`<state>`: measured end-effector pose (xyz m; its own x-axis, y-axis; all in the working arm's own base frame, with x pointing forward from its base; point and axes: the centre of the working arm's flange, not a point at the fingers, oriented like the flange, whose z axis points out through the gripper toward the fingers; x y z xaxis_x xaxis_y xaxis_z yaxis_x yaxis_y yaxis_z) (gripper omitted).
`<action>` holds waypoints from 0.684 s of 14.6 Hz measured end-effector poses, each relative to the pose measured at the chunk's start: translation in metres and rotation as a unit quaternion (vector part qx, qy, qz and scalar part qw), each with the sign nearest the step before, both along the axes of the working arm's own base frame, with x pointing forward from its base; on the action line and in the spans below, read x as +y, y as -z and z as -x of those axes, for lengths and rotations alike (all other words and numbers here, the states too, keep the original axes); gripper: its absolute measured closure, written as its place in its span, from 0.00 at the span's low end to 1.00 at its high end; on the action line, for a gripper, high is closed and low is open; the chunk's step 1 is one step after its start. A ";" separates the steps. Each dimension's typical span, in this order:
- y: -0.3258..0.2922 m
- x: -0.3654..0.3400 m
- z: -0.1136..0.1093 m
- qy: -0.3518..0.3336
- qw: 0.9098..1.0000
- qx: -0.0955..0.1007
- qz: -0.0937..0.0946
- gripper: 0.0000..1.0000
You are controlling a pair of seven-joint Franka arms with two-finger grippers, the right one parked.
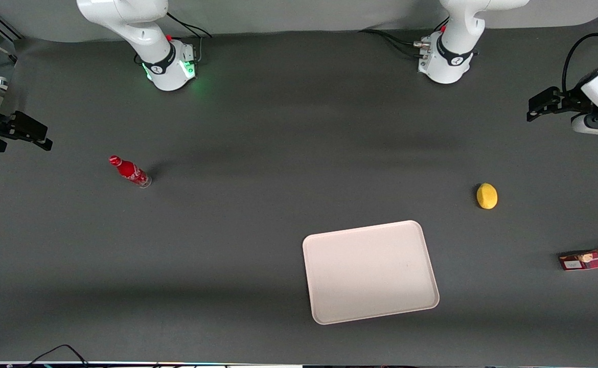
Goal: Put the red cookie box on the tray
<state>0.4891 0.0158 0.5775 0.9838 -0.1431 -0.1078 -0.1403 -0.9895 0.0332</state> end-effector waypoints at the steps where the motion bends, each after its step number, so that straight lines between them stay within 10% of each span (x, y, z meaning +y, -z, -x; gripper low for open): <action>1: 0.000 0.000 -0.001 -0.001 1.000 -0.001 0.000 0.00; 10: -0.002 0.000 0.000 -0.005 1.000 0.000 -0.001 0.00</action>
